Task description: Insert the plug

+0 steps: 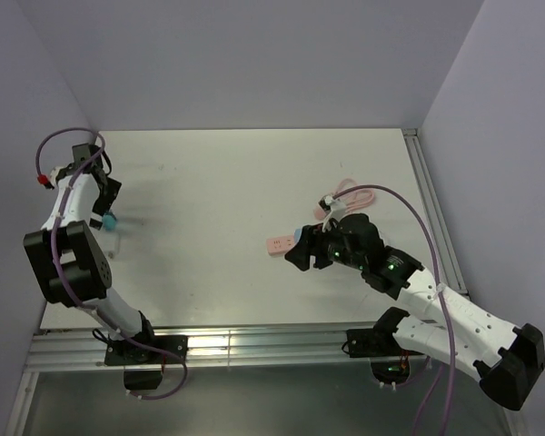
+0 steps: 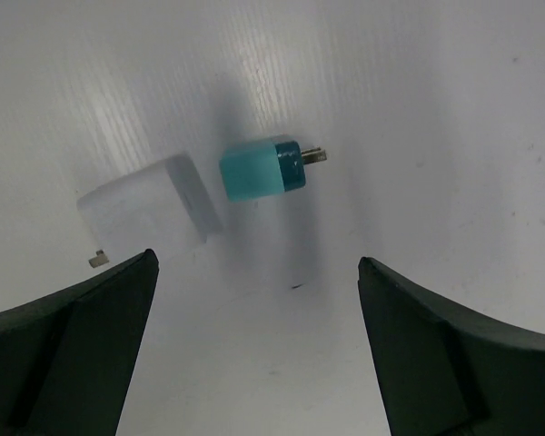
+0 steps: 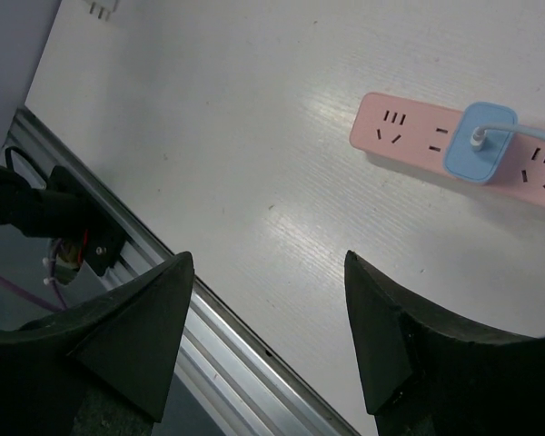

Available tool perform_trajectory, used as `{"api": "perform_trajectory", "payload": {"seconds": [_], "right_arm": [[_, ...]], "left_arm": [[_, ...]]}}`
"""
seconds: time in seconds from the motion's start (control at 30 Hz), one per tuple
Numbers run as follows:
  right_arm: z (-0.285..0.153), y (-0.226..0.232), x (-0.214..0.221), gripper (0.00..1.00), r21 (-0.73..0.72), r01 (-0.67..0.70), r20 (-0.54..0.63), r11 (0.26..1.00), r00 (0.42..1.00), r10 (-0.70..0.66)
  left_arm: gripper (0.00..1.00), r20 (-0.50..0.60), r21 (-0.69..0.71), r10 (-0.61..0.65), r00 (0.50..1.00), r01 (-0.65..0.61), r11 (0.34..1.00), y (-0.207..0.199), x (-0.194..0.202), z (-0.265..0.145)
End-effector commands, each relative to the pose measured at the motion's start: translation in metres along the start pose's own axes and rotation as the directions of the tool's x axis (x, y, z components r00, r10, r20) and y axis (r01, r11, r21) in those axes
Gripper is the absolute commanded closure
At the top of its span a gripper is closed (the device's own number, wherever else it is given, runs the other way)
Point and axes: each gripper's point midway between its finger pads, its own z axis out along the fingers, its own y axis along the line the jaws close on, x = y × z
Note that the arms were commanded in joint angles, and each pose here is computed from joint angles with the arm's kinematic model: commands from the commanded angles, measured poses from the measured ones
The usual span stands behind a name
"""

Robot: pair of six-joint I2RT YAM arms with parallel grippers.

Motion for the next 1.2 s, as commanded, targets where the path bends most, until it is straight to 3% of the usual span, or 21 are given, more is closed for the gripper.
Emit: {"api": "perform_trajectory", "payload": {"seconds": [0.0,0.17,0.73,1.17], "right_arm": [[0.004,0.010,-0.012,0.26,-0.055,0.034,0.042,0.998,0.999,-0.031],[0.008,0.017,-0.009,0.26,-0.103,0.039,0.041,0.994,0.999,-0.035],[0.016,0.009,0.003,0.26,-0.108,0.077,0.017,0.991,0.997,-0.075],[0.017,0.005,0.002,0.26,-0.089,0.072,0.021,0.993,0.997,-0.070]], "left_arm": [[0.04,-0.048,-0.138,-0.097,0.994,0.090,0.986,0.010,-0.005,0.009],[0.09,-0.159,-0.169,-0.148,0.976,0.121,0.978,0.010,0.011,0.036],[0.13,-0.081,-0.202,-0.210,0.974,0.190,0.961,0.006,-0.002,0.054],[0.15,-0.111,-0.192,-0.199,0.974,0.176,0.966,-0.002,0.003,0.071]]}}
